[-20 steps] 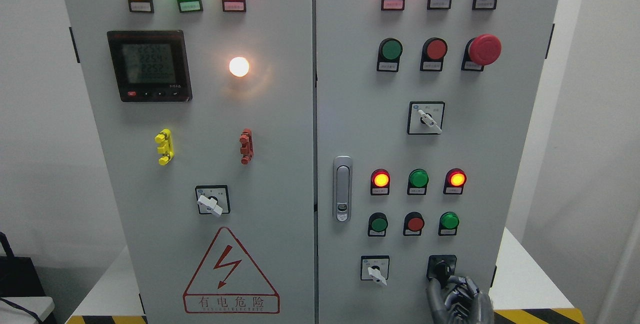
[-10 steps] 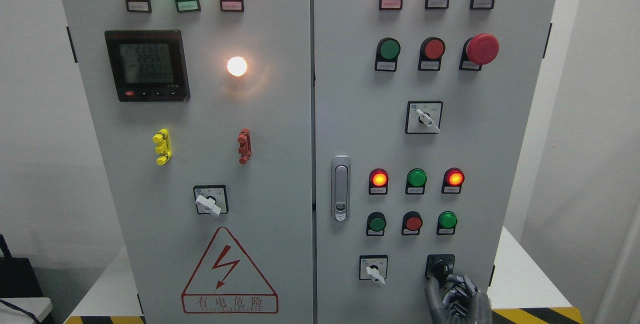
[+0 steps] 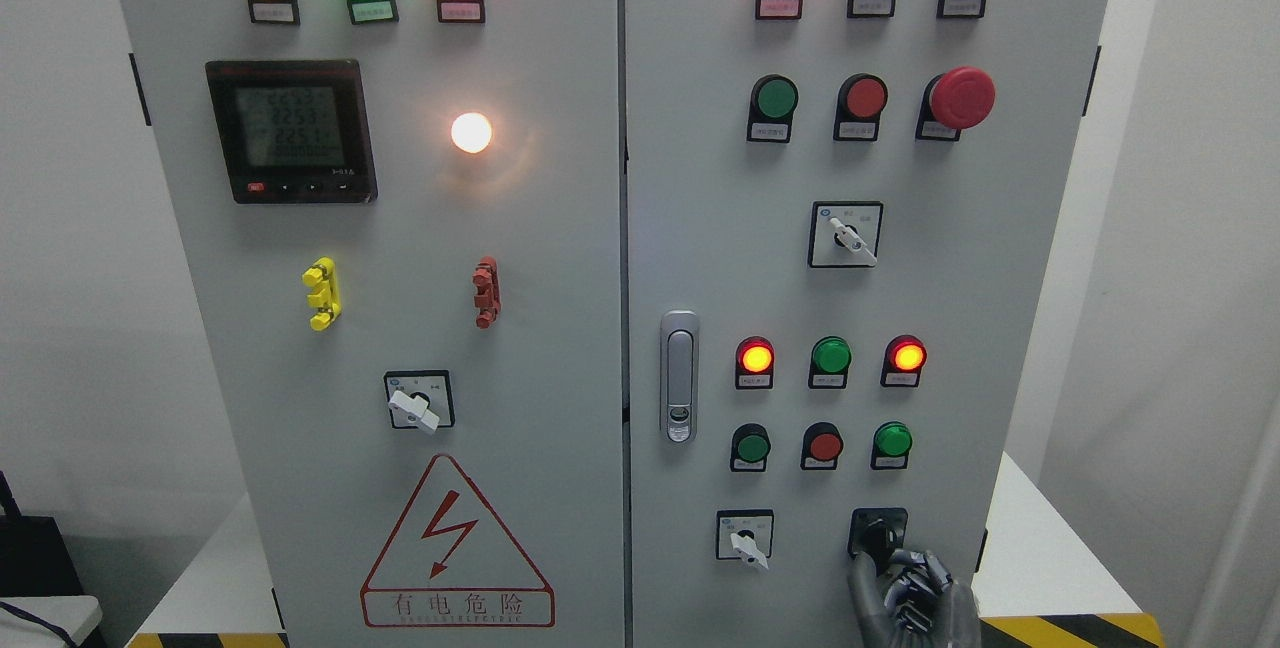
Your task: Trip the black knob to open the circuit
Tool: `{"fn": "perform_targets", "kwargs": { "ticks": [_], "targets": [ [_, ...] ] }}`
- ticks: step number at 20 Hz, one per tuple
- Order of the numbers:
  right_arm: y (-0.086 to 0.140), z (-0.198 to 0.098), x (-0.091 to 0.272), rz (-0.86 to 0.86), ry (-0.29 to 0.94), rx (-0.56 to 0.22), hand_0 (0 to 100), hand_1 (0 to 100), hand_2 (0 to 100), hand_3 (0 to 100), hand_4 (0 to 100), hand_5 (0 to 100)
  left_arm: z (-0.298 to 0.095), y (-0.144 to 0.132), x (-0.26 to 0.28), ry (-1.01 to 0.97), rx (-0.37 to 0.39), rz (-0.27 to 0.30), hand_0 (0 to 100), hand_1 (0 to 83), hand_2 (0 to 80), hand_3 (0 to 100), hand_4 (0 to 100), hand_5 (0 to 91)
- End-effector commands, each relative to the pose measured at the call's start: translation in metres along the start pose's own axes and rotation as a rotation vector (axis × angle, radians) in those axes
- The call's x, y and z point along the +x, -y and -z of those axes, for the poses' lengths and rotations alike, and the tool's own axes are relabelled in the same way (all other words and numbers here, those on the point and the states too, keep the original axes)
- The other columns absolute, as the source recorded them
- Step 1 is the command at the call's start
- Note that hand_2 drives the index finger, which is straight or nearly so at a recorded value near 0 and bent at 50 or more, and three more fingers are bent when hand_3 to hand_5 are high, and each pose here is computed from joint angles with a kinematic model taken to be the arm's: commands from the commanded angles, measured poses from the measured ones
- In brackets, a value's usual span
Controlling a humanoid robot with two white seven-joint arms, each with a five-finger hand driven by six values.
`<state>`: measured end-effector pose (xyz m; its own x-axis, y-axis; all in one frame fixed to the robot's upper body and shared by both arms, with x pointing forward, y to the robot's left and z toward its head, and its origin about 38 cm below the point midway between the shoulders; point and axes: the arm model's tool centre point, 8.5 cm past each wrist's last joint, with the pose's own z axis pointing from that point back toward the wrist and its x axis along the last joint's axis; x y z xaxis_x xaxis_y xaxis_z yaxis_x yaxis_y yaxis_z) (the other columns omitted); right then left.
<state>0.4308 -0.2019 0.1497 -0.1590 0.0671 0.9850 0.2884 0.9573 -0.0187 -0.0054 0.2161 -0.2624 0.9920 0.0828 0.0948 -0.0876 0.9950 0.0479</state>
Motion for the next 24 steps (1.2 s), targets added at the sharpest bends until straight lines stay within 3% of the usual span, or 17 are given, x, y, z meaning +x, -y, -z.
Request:
{"fn": "perform_targets", "kwargs": {
  "ticks": [1,24],
  "targets": [
    [-0.0054,-0.0001,0.0017,0.03,-0.003,0.016,58,74,64,97,93,95,0.0005,0.0009,0.0051,0.009,-0.005,0.034,12,38.9,0.0,0,0,0.0],
    [-0.0065,0.0001,0.0027,0.084,-0.016,0.022,58,74,64,97,94,95,0.0005,0.0009,0.0051,0.009,-0.005,0.032,12,38.9,0.0,0,0,0.0]
  ]
}}
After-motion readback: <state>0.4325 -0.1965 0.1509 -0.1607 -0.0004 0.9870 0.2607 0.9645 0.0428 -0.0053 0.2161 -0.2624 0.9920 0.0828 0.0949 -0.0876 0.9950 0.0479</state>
